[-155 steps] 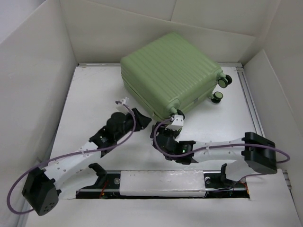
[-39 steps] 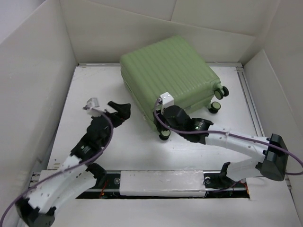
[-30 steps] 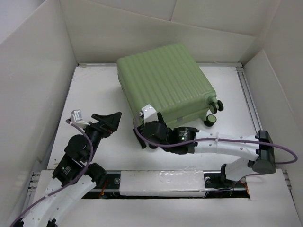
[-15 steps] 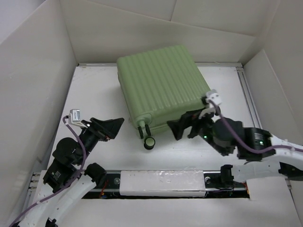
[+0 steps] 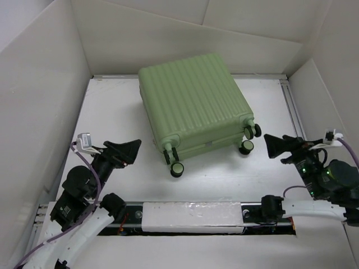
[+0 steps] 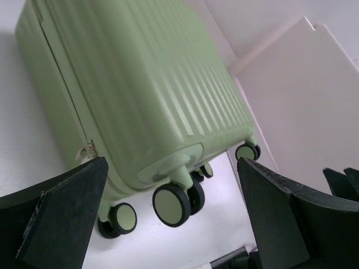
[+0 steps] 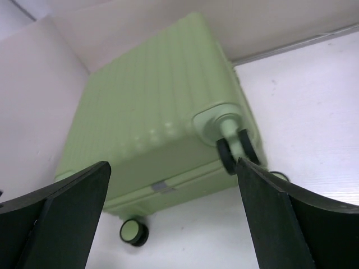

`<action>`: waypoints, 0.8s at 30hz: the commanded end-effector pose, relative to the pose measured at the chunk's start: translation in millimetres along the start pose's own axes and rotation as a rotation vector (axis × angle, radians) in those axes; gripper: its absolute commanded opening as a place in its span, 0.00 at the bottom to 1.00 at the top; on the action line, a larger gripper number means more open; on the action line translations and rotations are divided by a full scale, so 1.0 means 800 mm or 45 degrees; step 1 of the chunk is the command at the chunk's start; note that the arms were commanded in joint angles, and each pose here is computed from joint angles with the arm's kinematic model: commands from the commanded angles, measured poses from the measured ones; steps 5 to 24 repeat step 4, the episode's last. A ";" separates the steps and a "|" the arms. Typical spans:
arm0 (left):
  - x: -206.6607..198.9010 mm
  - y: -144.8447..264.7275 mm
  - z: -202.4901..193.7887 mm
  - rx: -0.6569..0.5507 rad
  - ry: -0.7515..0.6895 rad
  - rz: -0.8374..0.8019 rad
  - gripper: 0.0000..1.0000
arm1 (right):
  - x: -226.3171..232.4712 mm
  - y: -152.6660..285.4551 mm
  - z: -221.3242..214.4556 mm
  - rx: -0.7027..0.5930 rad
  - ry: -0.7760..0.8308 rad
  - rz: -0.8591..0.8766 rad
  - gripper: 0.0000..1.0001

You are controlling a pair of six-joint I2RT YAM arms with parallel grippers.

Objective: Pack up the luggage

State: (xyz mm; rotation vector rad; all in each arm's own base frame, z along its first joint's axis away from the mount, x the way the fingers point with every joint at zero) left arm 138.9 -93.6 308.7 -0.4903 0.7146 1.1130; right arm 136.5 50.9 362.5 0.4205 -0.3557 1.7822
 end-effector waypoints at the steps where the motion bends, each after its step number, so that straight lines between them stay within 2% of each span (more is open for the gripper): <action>1: -0.025 0.002 0.046 -0.135 -0.033 -0.004 0.99 | -0.024 0.003 0.031 -0.094 -0.020 -0.123 1.00; 4: -0.044 -0.005 0.061 -0.140 -0.031 -0.010 0.99 | -0.033 0.009 0.047 -0.090 -0.047 -0.126 1.00; 24: -0.044 -0.005 0.061 -0.140 -0.031 -0.010 0.99 | -0.033 0.009 0.047 -0.090 -0.047 -0.126 1.00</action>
Point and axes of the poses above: each gripper's point midway between its finger pads, its own y axis back along the fingers, its own x axis along the line the jaws close on, z = x × y, the point moved 3 cm from there along y, back along the fingers, and after that the axes turned 1 degree about y, right-handed, at the moved point
